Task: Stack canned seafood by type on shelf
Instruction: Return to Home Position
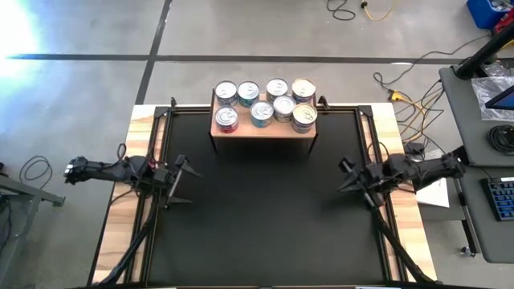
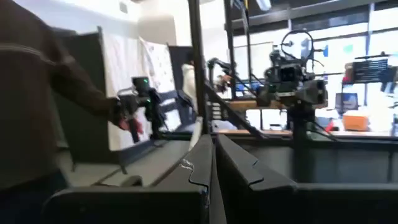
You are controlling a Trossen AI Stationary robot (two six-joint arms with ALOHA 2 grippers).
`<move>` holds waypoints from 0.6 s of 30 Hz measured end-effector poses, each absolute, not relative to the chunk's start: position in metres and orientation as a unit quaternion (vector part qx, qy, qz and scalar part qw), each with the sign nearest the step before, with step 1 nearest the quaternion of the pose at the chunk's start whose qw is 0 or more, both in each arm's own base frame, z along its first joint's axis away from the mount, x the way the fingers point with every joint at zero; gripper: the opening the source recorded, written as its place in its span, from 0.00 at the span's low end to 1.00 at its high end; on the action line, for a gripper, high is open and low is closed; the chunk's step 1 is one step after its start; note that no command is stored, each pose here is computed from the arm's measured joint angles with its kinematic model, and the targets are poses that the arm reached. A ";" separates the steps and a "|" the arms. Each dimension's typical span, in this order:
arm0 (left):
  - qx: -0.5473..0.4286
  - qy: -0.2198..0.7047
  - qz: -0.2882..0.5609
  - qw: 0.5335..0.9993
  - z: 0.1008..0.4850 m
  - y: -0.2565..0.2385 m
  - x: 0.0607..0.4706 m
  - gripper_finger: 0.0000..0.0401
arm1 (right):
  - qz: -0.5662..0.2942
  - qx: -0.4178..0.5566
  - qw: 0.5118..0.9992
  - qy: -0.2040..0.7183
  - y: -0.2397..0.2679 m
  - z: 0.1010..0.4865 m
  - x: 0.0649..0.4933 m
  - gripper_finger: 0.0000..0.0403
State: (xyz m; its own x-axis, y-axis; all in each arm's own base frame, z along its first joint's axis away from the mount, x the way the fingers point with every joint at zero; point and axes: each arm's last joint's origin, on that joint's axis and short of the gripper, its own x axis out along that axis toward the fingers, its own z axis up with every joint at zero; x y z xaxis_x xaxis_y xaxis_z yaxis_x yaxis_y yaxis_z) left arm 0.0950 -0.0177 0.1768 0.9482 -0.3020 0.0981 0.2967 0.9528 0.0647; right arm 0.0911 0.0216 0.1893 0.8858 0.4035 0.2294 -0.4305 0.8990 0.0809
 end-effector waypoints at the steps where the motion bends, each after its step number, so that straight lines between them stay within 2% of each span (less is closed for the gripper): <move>1: 0.015 -0.048 -0.152 0.987 0.175 -0.018 0.095 1.00 | 0.210 0.060 0.970 -0.103 0.021 0.189 0.091 0.03; 5: -0.021 -0.015 -0.145 0.989 0.171 -0.017 0.096 1.00 | 0.186 0.070 0.977 -0.075 0.020 0.184 0.093 0.03; 10: -0.021 0.004 -0.135 0.991 0.170 -0.017 0.098 1.00 | 0.185 0.114 0.975 -0.050 0.021 0.181 0.096 0.03; 18: -0.019 0.020 -0.134 0.991 0.167 -0.017 0.100 1.00 | 0.183 0.109 0.976 -0.036 0.021 0.178 0.098 0.03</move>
